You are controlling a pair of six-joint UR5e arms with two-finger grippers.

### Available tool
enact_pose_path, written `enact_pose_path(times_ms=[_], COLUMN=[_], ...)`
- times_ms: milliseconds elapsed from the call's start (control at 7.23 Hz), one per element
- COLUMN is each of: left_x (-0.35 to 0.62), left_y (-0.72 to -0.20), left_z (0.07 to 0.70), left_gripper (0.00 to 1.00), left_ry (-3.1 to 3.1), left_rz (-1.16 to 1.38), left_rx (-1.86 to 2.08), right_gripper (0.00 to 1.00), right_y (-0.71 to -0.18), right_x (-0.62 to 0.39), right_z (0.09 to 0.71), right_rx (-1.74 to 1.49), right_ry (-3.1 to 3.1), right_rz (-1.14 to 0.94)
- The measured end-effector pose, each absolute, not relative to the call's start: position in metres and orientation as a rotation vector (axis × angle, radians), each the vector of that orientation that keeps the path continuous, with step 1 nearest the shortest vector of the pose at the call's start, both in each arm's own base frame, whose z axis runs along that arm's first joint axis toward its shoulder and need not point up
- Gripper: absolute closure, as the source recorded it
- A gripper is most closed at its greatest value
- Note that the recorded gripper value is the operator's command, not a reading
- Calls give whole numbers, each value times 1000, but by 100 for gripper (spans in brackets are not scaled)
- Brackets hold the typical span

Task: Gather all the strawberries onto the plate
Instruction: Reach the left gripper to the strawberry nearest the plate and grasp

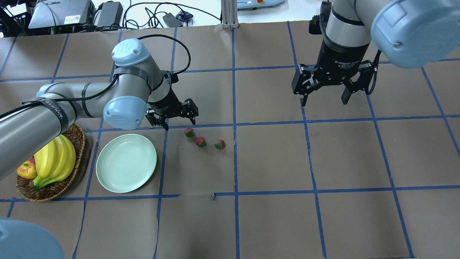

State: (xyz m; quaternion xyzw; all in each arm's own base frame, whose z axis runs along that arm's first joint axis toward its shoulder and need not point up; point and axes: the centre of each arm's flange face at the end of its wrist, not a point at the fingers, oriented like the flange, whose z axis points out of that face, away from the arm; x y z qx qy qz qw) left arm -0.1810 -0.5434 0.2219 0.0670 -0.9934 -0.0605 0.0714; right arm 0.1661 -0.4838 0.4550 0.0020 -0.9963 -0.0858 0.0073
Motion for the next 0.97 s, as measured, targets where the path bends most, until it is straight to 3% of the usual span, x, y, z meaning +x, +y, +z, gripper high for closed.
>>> enact_pose_path(times_ms=[138, 830, 969], left_x=[-185, -188, -188], left_y=[-543, -552, -554], left_z=[218, 177, 172], left_gripper=[18, 17, 40], left_ry=[-2989, -2993, -2994], left_rz=[-188, -220, -218], left_rx=[210, 215, 213], right_gripper=[0, 0, 0], right_y=[-484, -484, -483], right_x=[165, 164, 164], right_z=[452, 447, 446], right_rx=[4, 1, 1], right_ry=[-3110, -3102, -3101], right_rz=[-271, -294, -301])
